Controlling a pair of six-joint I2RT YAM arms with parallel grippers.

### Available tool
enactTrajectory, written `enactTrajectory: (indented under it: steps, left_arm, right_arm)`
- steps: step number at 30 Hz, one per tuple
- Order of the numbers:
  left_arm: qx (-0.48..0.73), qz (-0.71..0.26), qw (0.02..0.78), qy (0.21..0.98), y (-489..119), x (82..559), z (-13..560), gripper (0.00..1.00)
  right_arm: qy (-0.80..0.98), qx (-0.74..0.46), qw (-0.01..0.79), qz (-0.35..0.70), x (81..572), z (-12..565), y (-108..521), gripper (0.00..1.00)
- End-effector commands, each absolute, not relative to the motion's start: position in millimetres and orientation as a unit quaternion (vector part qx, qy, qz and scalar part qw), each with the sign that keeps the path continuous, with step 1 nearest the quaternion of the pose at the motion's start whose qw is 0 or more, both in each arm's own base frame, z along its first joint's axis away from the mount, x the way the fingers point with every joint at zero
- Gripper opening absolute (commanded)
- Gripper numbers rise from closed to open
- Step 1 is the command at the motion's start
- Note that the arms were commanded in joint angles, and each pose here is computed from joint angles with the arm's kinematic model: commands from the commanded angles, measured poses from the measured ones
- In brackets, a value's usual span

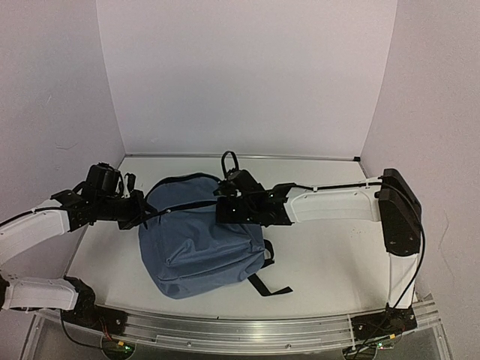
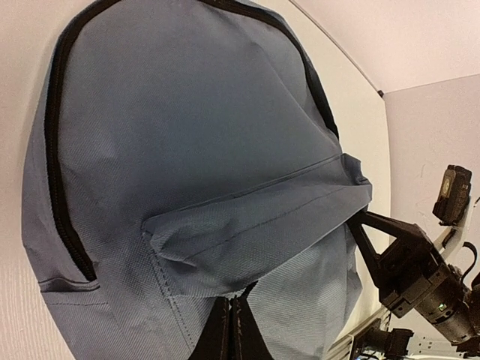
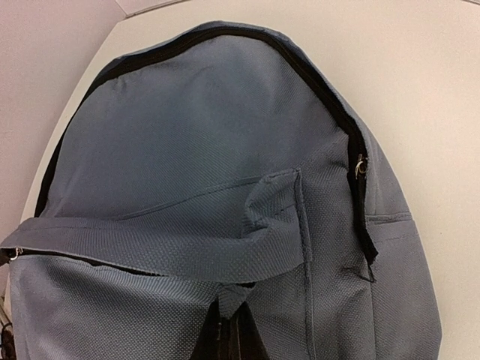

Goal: Pack the student bag
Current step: Zip the student bag at the center of the board, then reset both arms

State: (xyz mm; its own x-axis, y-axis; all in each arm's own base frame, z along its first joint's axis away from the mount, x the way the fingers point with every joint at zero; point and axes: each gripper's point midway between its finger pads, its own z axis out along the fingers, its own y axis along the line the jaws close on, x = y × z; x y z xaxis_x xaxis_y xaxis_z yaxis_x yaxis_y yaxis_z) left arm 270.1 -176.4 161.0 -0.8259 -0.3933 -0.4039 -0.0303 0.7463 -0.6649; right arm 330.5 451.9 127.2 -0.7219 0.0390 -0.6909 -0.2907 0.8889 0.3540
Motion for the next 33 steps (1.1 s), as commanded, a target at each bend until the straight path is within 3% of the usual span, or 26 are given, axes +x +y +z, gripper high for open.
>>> enactTrajectory:
  steps: [1,13,21,33]
  left_arm:
    - [-0.156,-0.308,0.268,0.899,-158.2,259.1,146.8,0.00]
    - [-0.206,-0.240,0.260,0.913,-131.4,256.8,119.1,0.00]
    - [-0.174,-0.287,0.242,0.910,-154.7,262.1,114.2,0.00]
    - [-0.148,-0.302,0.244,0.910,-160.7,336.2,109.7,0.00]
  right_arm:
    - [0.895,-0.006,0.410,0.174,352.1,146.8,415.5,0.00]
    - [0.891,0.021,0.423,0.161,356.3,155.8,402.4,0.00]
    - [0.892,-0.005,0.417,0.177,353.8,160.5,411.9,0.00]
    - [0.886,0.052,0.424,0.181,371.3,170.2,389.9,0.00]
